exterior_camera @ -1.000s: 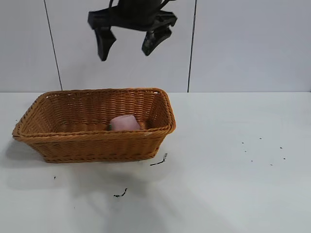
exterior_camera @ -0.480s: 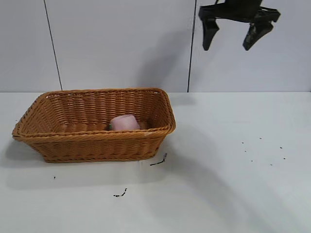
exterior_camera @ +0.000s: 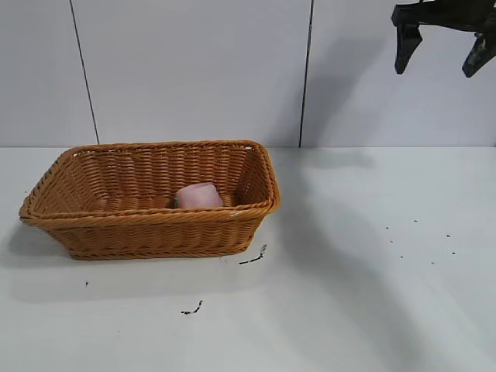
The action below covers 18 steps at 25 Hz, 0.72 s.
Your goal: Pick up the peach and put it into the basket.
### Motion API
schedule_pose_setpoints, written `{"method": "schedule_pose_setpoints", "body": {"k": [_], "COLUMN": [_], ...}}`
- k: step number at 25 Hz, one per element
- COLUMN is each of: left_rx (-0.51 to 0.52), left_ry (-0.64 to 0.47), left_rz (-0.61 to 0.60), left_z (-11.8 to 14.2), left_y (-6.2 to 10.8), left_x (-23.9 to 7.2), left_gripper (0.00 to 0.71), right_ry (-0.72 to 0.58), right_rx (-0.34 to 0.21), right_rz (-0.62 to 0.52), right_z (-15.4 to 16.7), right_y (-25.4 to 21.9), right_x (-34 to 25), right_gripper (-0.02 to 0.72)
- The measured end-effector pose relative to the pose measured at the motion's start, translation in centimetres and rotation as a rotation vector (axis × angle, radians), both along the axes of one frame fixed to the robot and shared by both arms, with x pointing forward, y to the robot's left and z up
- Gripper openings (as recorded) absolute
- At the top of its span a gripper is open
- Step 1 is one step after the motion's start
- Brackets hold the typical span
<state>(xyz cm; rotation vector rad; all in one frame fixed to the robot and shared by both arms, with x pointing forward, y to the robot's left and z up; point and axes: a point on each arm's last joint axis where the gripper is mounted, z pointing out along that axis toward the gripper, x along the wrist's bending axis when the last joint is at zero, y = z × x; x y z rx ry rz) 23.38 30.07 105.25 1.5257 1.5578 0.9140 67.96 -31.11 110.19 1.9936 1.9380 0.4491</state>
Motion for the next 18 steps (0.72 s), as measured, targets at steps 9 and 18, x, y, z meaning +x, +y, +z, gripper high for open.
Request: {"method": "schedule_pose_setpoints", "body": {"k": [9,18], "left_rx": [0.0,0.0], "left_ry": [0.0,0.0], "left_rz": [0.0,0.0], "left_z": [0.0,0.0], "left_y": [0.0,0.0], "left_x": [0.0,0.0], "left_gripper": [0.693,0.693], "right_ry": [-0.109,-0.134], "right_rx": [-0.003,-0.004], "right_rz": [0.0,0.0], "right_z": [7.5,6.2], "right_y": [0.4,0.7], "right_x": [-12.4,-26.0], "right_gripper": [0.696,0.696]}}
